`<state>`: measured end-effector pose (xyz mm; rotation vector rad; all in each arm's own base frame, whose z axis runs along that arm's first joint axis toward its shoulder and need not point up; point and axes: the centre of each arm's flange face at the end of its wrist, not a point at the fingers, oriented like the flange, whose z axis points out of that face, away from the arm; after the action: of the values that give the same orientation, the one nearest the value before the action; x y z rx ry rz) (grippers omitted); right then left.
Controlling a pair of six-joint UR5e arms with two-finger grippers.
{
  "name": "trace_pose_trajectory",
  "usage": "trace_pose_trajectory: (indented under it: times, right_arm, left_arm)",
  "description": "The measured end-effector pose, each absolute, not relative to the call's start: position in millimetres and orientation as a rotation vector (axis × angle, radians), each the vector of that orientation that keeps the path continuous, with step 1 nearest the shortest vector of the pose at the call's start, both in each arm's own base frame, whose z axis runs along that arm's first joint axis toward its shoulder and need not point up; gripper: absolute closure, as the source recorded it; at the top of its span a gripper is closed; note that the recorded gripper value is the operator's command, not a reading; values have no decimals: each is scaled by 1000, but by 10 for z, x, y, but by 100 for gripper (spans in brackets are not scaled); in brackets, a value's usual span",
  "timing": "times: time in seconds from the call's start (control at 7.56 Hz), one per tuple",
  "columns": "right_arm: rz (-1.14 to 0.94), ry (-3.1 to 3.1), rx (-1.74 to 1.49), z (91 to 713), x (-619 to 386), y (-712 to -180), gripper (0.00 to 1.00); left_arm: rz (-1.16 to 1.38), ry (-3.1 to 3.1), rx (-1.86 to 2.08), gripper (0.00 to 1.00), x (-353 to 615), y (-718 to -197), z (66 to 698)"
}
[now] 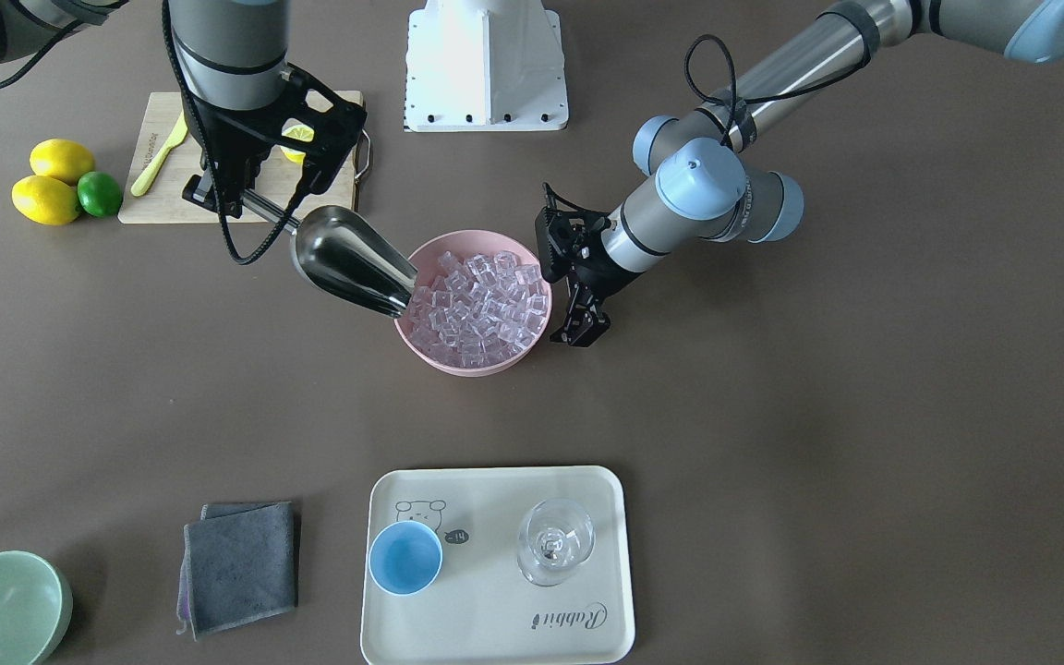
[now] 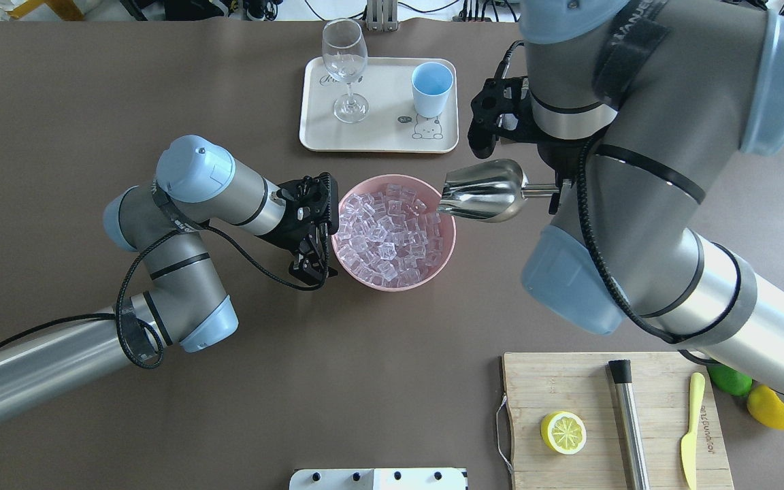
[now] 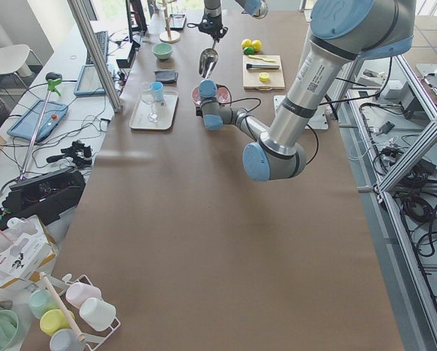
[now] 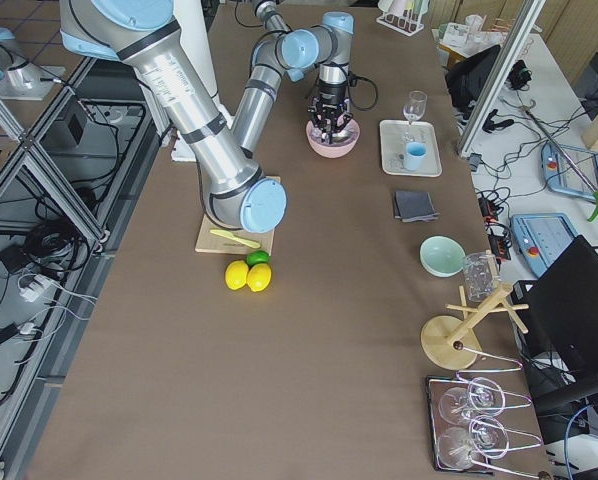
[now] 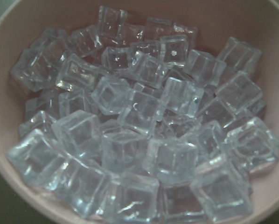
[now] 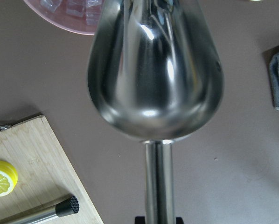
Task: Put ice in cup with scoop
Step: 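Bring the metal scoop over the pink bowl while the left gripper holds it, then lower the scoop into the ice cubes with the right gripper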
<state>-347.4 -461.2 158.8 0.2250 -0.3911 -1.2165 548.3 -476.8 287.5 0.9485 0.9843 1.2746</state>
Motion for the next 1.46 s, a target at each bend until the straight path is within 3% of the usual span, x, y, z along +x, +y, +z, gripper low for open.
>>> trace_pose_trajectory:
  times: [1.46]
  right_arm:
    - [-1369, -168, 35, 1332, -4672, -4757, 100]
  left_arm:
    - [1256, 1017, 940, 2, 5473, -4702, 2910]
